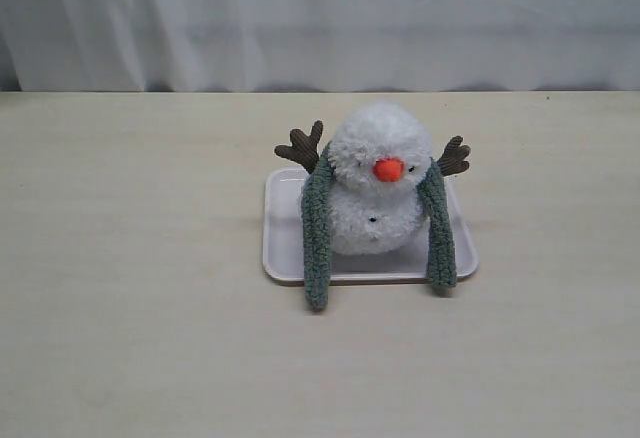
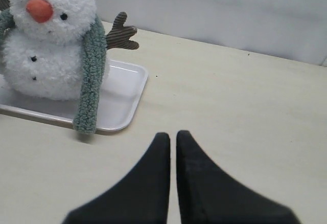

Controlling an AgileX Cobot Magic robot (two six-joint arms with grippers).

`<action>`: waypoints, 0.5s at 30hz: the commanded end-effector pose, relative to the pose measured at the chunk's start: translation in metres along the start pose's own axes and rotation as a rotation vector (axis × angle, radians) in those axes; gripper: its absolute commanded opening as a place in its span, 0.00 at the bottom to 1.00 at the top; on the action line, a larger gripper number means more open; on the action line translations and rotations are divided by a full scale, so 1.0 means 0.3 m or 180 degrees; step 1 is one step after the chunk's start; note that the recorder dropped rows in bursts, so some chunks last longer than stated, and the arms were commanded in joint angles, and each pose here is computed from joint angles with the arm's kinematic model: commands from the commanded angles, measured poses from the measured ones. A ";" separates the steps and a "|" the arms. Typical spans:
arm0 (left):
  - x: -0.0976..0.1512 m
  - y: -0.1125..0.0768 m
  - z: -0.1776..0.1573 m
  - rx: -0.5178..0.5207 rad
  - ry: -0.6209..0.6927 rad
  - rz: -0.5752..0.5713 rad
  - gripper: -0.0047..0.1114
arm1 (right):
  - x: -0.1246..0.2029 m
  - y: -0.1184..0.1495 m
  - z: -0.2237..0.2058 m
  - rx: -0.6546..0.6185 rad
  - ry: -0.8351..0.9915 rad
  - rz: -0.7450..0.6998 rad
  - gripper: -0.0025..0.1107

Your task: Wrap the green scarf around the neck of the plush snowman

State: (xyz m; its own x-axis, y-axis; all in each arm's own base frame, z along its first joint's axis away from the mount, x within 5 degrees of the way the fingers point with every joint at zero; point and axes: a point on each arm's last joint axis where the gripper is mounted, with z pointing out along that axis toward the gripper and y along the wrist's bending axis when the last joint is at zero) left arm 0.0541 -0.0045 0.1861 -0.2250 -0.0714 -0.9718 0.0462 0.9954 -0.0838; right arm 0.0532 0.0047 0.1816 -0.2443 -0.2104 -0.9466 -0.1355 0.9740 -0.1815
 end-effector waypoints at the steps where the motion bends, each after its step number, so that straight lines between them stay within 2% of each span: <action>1: 0.001 -0.001 0.000 0.0020 -0.0017 0.0016 0.04 | -0.004 -0.003 0.000 0.0037 -0.0063 -0.0007 0.06; 7: 0.001 -0.001 0.000 0.0020 -0.0017 0.0016 0.04 | -0.003 -0.007 0.000 0.0095 -0.0044 -0.0040 0.06; 13: 0.001 -0.001 0.000 0.0020 -0.0017 0.0016 0.04 | 0.000 -0.021 -0.001 0.0316 -0.0026 0.0518 0.06; 15: 0.001 -0.001 0.000 0.0020 -0.0017 0.0016 0.04 | 0.000 -0.021 -0.001 0.0318 -0.0026 0.0527 0.06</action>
State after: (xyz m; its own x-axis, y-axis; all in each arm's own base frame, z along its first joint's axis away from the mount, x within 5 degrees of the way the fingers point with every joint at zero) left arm 0.0541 -0.0044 0.1861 -0.2249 -0.0696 -0.9719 0.0461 0.9956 -0.0820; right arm 0.0534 -0.0007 0.1816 -0.2651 -0.0750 -0.9613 -0.0195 0.9972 -0.0724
